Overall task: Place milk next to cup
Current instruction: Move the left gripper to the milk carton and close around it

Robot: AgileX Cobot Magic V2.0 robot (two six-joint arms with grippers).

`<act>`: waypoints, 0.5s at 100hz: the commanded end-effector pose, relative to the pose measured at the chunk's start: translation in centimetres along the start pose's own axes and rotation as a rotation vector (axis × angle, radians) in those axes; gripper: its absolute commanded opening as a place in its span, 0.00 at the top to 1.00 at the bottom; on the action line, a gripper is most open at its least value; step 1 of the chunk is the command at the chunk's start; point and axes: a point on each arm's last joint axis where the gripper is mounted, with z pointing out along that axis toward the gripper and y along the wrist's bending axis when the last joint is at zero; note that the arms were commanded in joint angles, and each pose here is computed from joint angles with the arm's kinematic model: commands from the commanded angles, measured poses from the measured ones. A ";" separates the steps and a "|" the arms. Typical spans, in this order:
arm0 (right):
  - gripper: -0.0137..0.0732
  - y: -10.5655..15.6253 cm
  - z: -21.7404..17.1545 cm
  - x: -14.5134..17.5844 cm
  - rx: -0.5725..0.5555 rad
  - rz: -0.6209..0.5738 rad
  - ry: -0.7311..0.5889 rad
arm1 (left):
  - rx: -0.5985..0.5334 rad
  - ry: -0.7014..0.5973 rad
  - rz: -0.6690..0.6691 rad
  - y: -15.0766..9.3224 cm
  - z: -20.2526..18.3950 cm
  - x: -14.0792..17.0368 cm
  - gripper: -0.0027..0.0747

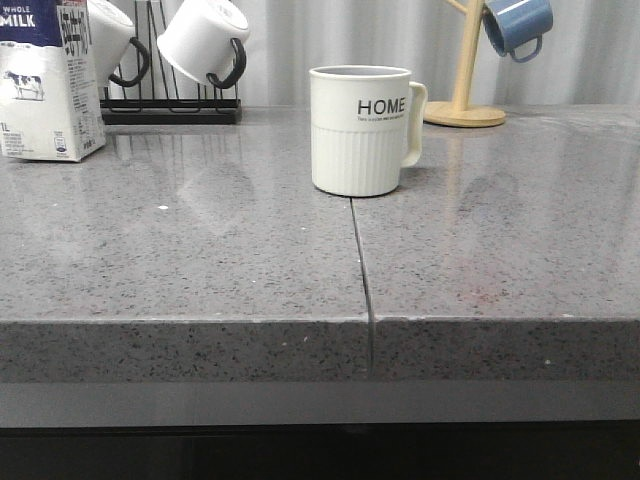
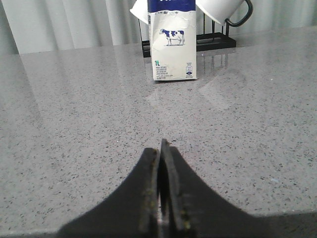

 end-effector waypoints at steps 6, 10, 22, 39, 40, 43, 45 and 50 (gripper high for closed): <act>0.92 0.0 -1.8 -1.1 -0.003 -0.014 -0.061 | -0.009 -0.058 -0.014 -0.1 0.1 0.7 0.99; 0.92 0.1 -2.2 -1.0 -0.003 -0.014 -0.053 | -0.009 -0.058 -0.014 -0.1 0.1 0.7 0.99; 0.92 0.1 -3.2 -1.0 -0.005 -0.014 -0.055 | -0.010 -0.060 -0.012 -0.1 0.1 0.7 0.99; 0.92 0.1 -3.3 -0.9 -0.005 -0.014 -0.054 | -0.010 -0.064 -0.012 -0.1 0.1 0.6 0.99; 0.92 0.1 -3.3 -0.9 -0.005 -0.014 -0.054 | -0.010 -0.064 -0.012 -0.1 0.1 0.6 0.99; 0.92 0.1 -3.3 -0.9 -0.005 -0.014 -0.054 | -0.010 -0.064 -0.012 -0.1 0.1 0.6 0.99; 0.92 0.1 -3.3 -0.9 -0.005 -0.014 -0.053 | -0.010 -0.064 -0.012 -0.1 0.1 0.6 0.99; 0.92 0.1 -3.3 -0.9 -0.005 -0.014 -0.053 | -0.010 -0.067 -0.012 -0.1 0.1 0.6 0.99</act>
